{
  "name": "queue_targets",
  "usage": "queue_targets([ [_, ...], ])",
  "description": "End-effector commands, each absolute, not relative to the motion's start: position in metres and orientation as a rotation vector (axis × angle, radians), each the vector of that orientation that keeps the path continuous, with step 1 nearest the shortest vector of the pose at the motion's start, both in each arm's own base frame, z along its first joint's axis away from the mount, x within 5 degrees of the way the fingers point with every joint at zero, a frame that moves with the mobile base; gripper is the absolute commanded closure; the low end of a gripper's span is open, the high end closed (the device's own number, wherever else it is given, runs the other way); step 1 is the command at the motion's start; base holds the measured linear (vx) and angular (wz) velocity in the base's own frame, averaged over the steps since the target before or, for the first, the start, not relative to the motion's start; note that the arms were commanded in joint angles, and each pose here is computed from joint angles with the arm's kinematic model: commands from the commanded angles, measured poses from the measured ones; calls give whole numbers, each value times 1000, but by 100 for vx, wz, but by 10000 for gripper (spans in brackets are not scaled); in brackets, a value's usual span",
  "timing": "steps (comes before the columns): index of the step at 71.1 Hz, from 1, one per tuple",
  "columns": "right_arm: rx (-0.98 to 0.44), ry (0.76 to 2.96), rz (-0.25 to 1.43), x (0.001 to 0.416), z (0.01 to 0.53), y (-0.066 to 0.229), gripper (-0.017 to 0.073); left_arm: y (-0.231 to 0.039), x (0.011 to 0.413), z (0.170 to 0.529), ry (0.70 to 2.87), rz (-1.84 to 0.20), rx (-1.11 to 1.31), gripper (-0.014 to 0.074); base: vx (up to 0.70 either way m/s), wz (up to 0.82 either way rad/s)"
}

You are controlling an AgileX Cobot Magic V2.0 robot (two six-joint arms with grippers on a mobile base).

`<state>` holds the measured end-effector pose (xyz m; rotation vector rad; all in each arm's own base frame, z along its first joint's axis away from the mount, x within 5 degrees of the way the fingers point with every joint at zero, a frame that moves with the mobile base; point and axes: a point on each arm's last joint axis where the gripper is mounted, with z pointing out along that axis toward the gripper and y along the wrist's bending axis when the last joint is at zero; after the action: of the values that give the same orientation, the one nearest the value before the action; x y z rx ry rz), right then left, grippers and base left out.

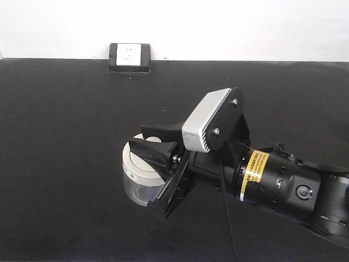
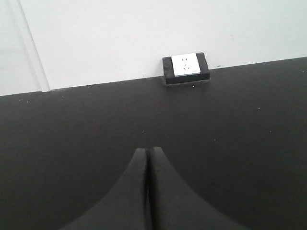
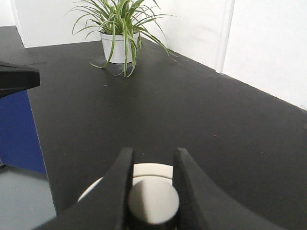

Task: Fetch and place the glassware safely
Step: 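Hold the jar above the black bench with the right gripper, then lower the glass jar onto the black bench with the right gripper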

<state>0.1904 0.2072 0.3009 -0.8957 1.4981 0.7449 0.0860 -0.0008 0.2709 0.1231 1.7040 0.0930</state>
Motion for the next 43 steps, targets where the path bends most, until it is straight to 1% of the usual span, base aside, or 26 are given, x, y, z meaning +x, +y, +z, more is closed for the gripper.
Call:
queue_targets([
  [1, -855, 1368, 811, 185, 326, 206, 563, -2, 87, 286, 1616, 81, 114, 601, 0, 0],
  [20, -842, 1358, 836, 184, 328, 206, 563, -2, 87, 286, 1616, 81, 114, 601, 0, 0],
  [27, -836, 1354, 808, 187, 328, 205, 563, -2, 87, 286, 1616, 81, 114, 601, 0, 0],
  [35, -753, 1395, 775, 199, 326, 197, 563, -2, 87, 286, 1616, 81, 114, 601, 0, 0],
  [43, -670, 1430, 730, 220, 321, 182, 561, -2, 87, 286, 1616, 81, 114, 601, 0, 0],
])
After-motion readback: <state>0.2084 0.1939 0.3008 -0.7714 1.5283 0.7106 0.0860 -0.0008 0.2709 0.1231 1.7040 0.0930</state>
